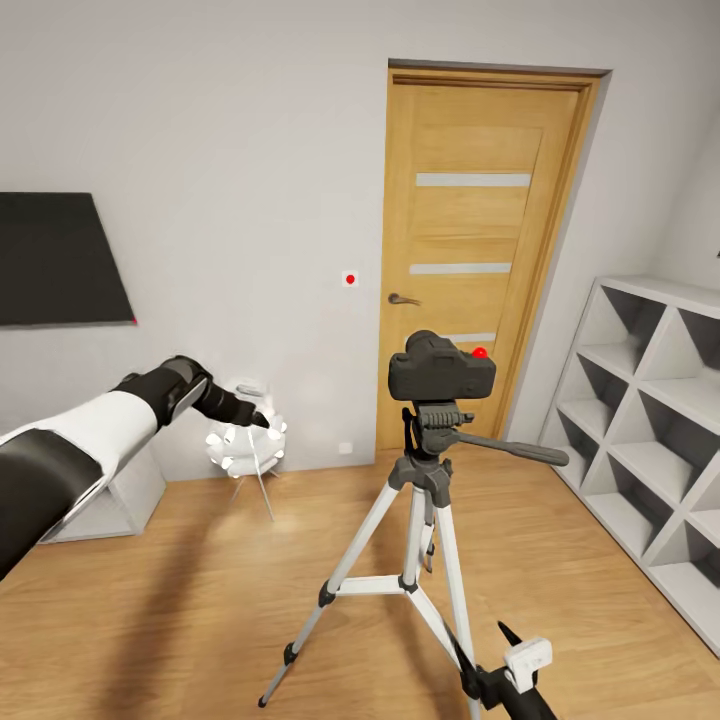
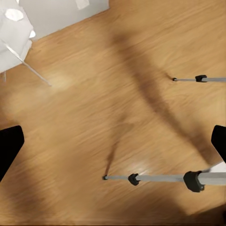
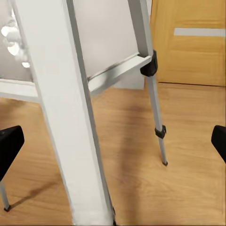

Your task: Attach the digital camera to the camera tripod in the bedroom.

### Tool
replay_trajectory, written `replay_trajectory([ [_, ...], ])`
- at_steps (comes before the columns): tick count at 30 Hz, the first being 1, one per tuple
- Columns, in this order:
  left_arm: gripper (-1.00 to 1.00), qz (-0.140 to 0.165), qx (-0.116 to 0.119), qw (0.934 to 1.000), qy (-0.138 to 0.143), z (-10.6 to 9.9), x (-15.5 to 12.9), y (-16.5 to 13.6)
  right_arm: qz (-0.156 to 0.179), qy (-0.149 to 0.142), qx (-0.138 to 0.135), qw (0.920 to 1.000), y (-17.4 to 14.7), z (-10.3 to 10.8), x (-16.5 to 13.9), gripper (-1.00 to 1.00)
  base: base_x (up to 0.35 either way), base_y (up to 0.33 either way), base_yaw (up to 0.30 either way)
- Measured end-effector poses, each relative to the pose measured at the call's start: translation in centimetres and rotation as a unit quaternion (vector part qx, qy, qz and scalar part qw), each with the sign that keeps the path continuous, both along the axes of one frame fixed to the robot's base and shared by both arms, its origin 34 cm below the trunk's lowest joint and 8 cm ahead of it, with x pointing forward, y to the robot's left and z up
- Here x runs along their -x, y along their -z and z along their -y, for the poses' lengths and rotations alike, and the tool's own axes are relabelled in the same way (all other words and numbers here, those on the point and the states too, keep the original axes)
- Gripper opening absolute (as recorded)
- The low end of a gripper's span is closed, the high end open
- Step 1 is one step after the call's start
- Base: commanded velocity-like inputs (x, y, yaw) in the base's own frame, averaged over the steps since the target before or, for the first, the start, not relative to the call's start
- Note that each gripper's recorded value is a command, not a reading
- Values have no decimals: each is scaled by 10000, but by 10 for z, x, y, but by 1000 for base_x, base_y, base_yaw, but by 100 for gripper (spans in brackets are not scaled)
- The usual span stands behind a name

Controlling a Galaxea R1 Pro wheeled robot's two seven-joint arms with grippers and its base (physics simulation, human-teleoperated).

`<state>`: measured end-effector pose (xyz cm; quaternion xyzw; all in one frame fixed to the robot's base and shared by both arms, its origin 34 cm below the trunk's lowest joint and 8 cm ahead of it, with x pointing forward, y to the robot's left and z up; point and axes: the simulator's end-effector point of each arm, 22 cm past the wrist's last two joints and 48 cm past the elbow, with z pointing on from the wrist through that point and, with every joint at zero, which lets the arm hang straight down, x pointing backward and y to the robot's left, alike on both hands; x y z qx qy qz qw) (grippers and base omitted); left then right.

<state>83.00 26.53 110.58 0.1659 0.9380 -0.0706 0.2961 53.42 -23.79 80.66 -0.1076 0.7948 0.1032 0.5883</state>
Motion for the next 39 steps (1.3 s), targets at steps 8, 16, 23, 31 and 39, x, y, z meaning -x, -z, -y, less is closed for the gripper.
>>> replay_trajectory([
  [8, 100, -111, -70, 9999, -70, -7, 11, 36, 52, 48, 129, 9999, 10, 12, 24, 100, -101, 0, 0],
  [16, 100, -203, -202, 9992, -270, -28, 21, 62, 75, 81, 211, 9997, 16, 19, 40, 100, -312, 0, 0],
  [23, 100, -330, -267, 9984, -376, -47, 33, 84, -138, 115, 266, 9995, 28, 25, 55, 100, -314, 0, 0],
  [31, 100, -656, -379, 9961, -442, -60, 64, 133, -594, 193, 370, 9974, 51, 36, 85, 100, -89, 0, 0],
  [39, 100, -1017, -821, 9891, -676, -82, 106, 193, -880, 318, 453, 9946, 64, 46, 102, 100, -8, 0, 0],
])
